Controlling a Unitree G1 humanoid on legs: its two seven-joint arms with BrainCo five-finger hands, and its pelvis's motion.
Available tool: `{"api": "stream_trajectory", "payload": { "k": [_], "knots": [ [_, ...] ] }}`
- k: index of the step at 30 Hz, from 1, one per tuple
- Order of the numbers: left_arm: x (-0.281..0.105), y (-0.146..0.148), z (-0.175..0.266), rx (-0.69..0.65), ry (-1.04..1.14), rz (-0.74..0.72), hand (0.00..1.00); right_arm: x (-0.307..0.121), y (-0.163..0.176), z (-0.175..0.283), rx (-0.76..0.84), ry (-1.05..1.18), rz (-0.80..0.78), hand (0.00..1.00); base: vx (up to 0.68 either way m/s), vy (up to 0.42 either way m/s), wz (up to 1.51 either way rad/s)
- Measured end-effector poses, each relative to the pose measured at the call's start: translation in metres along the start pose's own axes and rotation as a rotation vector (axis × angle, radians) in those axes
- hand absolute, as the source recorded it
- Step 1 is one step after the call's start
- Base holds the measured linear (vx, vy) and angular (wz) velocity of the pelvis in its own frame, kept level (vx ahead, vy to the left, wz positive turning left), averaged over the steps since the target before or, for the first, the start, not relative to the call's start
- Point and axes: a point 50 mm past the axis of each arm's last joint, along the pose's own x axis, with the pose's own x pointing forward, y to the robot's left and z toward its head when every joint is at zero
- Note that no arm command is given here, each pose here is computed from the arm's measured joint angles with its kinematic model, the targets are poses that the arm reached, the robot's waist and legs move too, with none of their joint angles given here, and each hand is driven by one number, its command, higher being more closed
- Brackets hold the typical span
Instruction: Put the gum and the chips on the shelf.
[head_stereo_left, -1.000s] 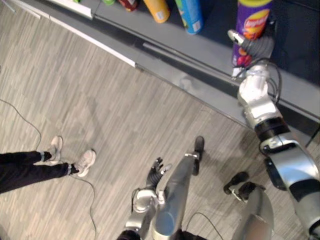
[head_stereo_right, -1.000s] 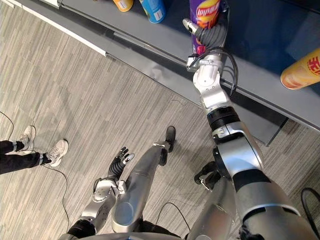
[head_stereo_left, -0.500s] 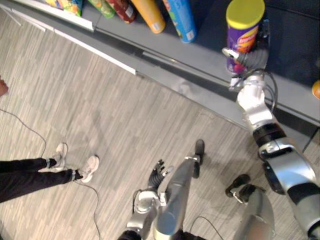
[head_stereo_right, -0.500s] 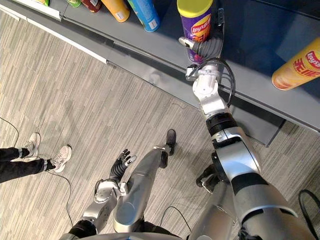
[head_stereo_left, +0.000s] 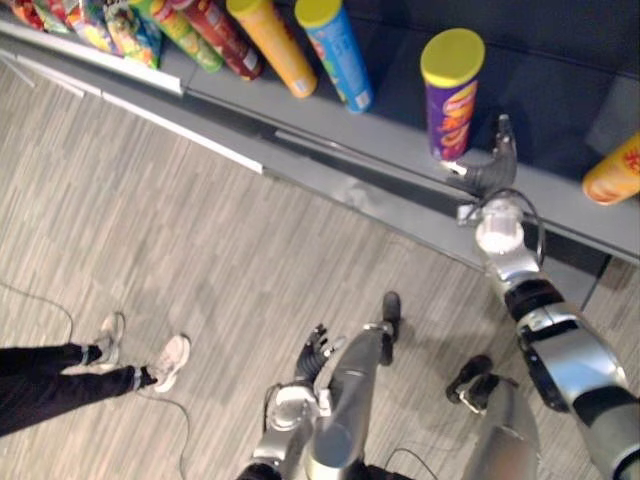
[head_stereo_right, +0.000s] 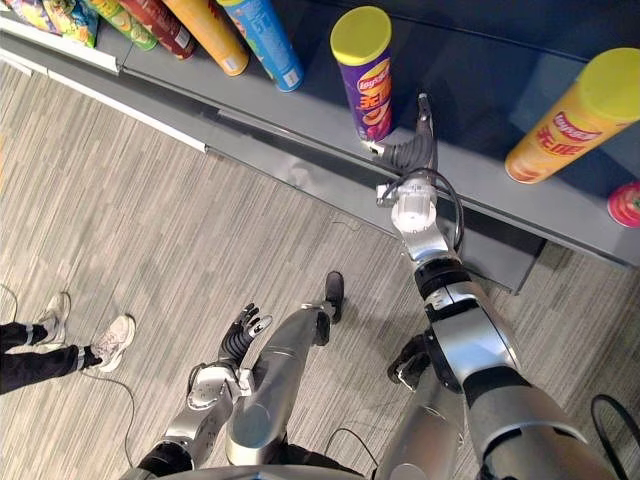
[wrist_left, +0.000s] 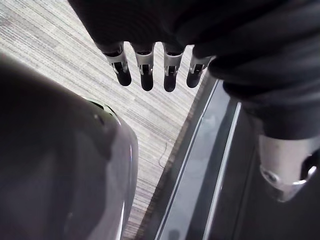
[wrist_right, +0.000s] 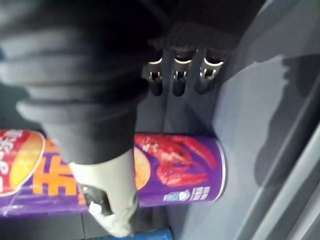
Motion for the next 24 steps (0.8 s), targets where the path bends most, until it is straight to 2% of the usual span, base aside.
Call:
{"api": "stream_trajectory", "payload": {
  "k": [9, 16, 20, 24],
  "knots": [
    [-0.004, 0.018, -0.018, 0.020, 0.081, 0.065, 0.00, -0.030, -0.011, -0.045, 0.030, 0.150, 0.098, 0.00, -0.01, 0.000, -0.15],
    [-0.013, 0.045, -0.032, -0.041, 0.141, 0.128, 0.00, -0.070, -0.020, -0.084, 0.047, 0.290, 0.174, 0.00, 0.02, 0.003, -0.17],
    [-0.023, 0.063, -0.039, -0.084, 0.168, 0.157, 0.00, -0.100, -0.004, -0.086, 0.119, 0.293, 0.287, 0.00, 0.08, 0.020, -0.27],
    [-0.036, 0.082, -0.049, -0.113, 0.215, 0.216, 0.00, -0.156, 0.017, -0.094, 0.207, 0.392, 0.438, 0.00, 0.12, 0.014, -0.23]
  ]
}}
